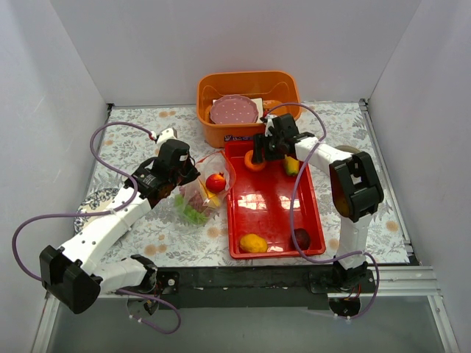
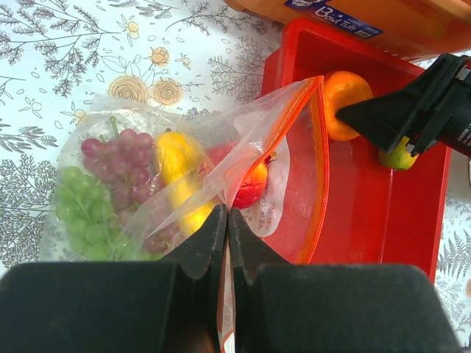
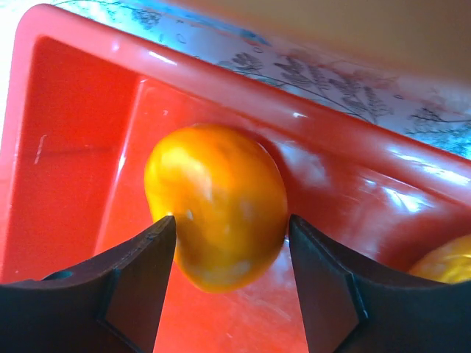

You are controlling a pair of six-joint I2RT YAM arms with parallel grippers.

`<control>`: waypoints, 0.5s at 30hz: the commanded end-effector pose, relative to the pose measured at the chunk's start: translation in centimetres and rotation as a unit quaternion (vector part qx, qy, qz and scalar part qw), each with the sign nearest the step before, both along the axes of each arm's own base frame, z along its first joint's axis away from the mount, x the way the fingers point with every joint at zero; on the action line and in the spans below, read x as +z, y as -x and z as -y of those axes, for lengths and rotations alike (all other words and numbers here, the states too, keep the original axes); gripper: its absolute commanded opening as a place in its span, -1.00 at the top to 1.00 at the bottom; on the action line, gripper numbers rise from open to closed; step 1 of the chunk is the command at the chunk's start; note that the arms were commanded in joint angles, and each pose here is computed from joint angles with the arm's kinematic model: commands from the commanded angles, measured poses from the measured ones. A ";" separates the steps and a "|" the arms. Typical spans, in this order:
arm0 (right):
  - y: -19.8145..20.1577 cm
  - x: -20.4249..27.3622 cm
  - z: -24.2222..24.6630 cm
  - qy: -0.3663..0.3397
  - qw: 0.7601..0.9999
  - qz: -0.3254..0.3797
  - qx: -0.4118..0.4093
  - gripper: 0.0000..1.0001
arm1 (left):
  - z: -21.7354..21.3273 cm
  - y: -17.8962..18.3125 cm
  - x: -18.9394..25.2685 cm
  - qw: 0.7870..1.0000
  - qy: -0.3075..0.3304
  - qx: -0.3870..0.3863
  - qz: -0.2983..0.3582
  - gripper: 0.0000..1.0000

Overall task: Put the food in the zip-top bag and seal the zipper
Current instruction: Pick up the fake fruit from the bin.

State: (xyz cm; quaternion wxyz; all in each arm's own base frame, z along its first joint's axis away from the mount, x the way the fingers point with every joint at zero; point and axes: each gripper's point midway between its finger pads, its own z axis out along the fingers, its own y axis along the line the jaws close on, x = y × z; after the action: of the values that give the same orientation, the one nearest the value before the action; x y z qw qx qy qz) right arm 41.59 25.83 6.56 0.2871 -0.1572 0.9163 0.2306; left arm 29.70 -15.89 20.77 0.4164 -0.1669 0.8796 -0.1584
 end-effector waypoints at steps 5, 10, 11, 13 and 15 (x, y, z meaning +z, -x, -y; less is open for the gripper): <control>6.2 -4.4 -0.8 0.034 0.992 -0.115 0.036 -0.40 | -0.8 0.4 1.2 1.000 0.002 0.006 0.019 1.00; 6.4 -4.7 -1.0 0.034 0.991 -0.120 0.039 0.02 | -0.9 0.6 1.0 1.000 0.001 0.004 0.017 1.00; 6.5 -4.7 -1.0 0.035 0.991 -0.120 0.040 0.32 | -0.9 0.6 1.0 1.000 0.002 0.005 0.017 1.00; 6.7 -4.6 -1.0 0.035 0.991 -0.120 0.040 0.41 | -0.9 0.6 1.2 1.000 0.003 0.005 0.019 1.00; 7.0 -4.6 -0.8 0.037 0.992 -0.119 0.037 0.43 | -1.0 0.8 1.1 1.000 0.003 0.006 0.019 1.00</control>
State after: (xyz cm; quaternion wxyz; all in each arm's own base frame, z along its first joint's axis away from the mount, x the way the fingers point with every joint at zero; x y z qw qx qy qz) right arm 40.61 27.72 6.70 0.2858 -0.1770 0.9108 0.2398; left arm 29.41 -15.70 21.25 0.4218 -0.1676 0.8759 -0.1636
